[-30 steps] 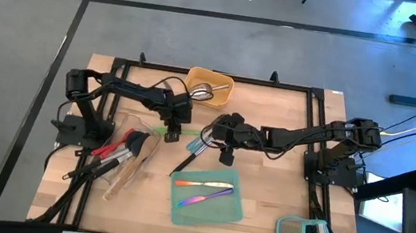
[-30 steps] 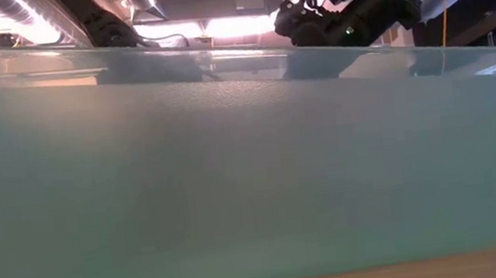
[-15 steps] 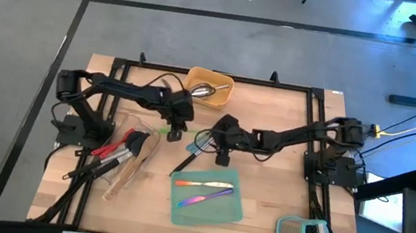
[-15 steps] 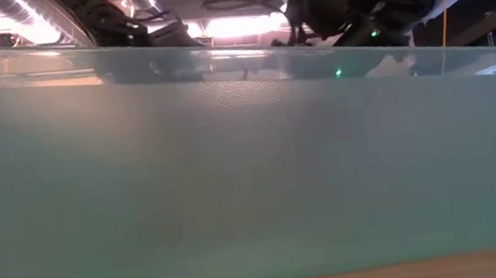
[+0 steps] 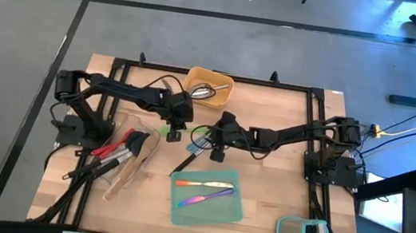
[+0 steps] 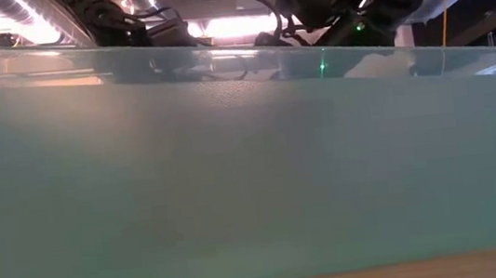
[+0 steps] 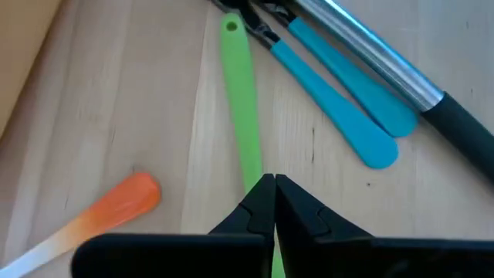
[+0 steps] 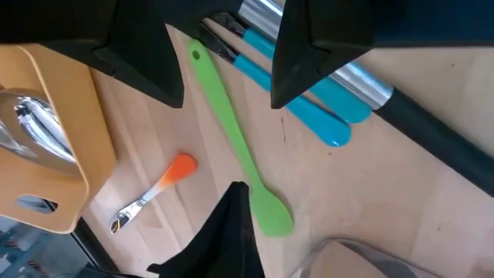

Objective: Pick & Place Kitchen Items
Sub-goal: Put the green spatula into the transparent bin

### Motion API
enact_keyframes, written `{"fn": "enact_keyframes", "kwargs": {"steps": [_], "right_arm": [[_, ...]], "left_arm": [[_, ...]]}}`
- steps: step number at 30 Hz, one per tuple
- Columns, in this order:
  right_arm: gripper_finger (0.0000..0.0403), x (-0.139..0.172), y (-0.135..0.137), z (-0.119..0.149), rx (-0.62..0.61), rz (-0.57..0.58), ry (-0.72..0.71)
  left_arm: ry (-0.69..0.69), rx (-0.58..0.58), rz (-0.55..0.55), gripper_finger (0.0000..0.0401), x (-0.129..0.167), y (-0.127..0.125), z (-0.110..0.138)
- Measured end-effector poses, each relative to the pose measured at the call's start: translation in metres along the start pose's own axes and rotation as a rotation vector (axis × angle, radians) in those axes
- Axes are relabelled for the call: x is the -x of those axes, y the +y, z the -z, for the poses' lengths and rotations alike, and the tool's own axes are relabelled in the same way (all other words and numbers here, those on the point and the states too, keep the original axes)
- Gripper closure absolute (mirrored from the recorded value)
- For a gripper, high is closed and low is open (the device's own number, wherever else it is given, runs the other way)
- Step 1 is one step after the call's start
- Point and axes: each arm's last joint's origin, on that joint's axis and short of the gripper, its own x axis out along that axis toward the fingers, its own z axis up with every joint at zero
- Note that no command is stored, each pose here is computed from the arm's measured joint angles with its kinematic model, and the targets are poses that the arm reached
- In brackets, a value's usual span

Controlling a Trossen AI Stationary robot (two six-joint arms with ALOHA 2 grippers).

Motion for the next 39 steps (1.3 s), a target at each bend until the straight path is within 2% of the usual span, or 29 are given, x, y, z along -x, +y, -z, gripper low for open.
{"fn": "enact_keyframes", "kwargs": {"steps": [4,12,16,20,22,25,32,39], "right_arm": [[0.0204,-0.001,-0.004,0.000,-0.005,-0.001,0.001],[0.0196,-0.006,-0.025,0.003,-0.050,-0.001,0.001],[0.0190,-0.011,-0.033,0.001,-0.073,-0.035,-0.002],[0.0190,-0.030,-0.032,-0.004,-0.071,-0.085,0.037],[0.0190,-0.042,-0.029,-0.002,-0.050,-0.100,0.120],[0.0190,-0.057,-0.025,-0.002,-0.032,-0.073,0.194],[0.0190,-0.077,-0.024,0.006,-0.027,-0.066,0.239],[0.0190,-0.086,-0.032,0.018,-0.071,-0.064,0.270]], "left_arm": [[-0.036,0.008,-0.004,0.0378,-0.004,0.001,-0.004],[-0.050,0.069,-0.042,0.0271,-0.010,0.004,-0.006],[-0.045,0.075,-0.049,0.0240,-0.010,0.004,-0.005],[-0.032,0.083,-0.050,0.0231,-0.010,0.004,-0.004],[-0.028,0.087,-0.049,0.0232,-0.010,0.004,-0.003],[-0.025,0.088,-0.049,0.0235,-0.010,0.003,-0.003],[0.011,0.092,-0.044,0.0233,-0.010,0.003,0.001],[0.050,0.101,-0.040,0.0233,-0.010,0.002,0.005]]}}
